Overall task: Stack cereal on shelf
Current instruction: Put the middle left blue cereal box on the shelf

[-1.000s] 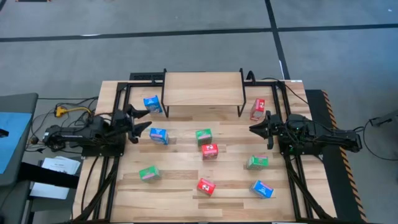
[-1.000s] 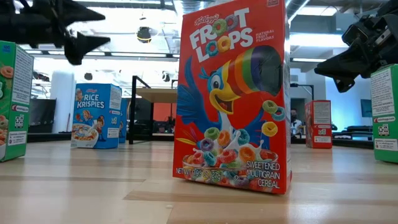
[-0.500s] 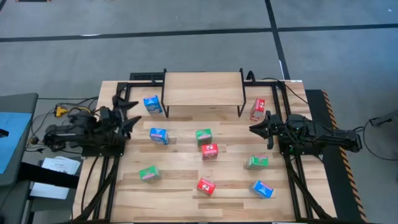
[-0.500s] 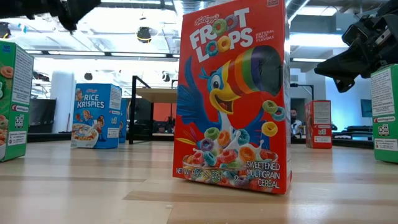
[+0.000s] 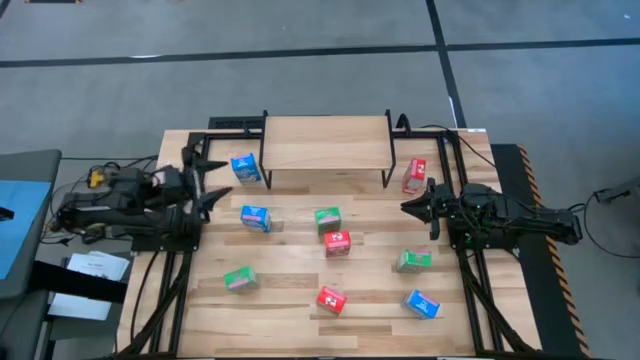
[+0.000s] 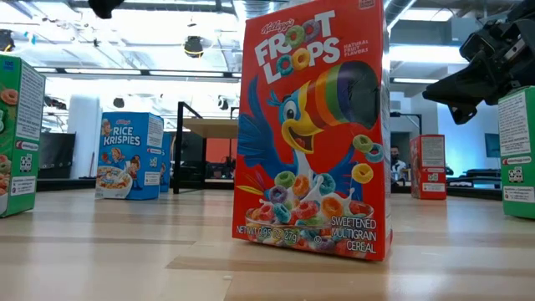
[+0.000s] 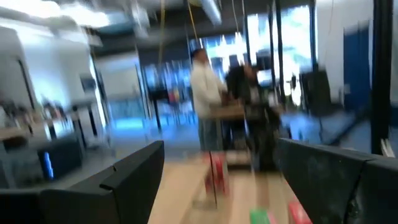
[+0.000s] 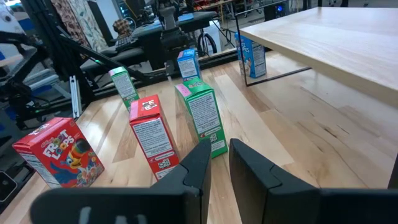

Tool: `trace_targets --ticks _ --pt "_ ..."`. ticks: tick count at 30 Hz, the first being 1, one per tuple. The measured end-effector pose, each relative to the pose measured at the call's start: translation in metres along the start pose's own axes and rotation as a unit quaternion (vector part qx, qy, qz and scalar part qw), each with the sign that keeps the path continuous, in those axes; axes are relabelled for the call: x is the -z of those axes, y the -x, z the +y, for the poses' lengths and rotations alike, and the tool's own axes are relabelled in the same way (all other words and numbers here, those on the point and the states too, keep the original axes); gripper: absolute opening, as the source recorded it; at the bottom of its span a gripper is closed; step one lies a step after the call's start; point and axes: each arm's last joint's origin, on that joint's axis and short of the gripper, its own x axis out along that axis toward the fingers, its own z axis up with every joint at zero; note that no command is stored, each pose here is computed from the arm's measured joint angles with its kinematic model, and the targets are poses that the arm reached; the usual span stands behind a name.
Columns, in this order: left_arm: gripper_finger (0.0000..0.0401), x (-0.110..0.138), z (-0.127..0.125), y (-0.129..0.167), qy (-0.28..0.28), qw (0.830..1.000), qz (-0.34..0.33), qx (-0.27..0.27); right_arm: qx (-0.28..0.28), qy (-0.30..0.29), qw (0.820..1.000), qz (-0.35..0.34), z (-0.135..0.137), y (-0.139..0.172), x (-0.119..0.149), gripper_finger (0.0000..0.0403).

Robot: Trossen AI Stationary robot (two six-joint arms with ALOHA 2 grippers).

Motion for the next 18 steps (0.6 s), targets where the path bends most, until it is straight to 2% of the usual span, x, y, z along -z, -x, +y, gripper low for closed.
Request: trace_targets --ticks 5,11,18 --pt "0.0299 0.007 -0.007 -0.018 -0.01 0.994 0.105 0.016 0.0 0.0 1.0 0.0 0.0 0.0 0.0 0.0082" --pt "0.0299 0.018 -0.014 -0.035 -0.031 0.986 0.163 0.026 0.0 0.0 1.0 0.0 0.0 0.0 0.0 0.0082" --pt "0.0299 0.04 -0.022 -0.047 -0.04 0.967 0.25 0.035 0.0 0.0 1.0 0.0 0.0 0.0 0.0 0.0082"
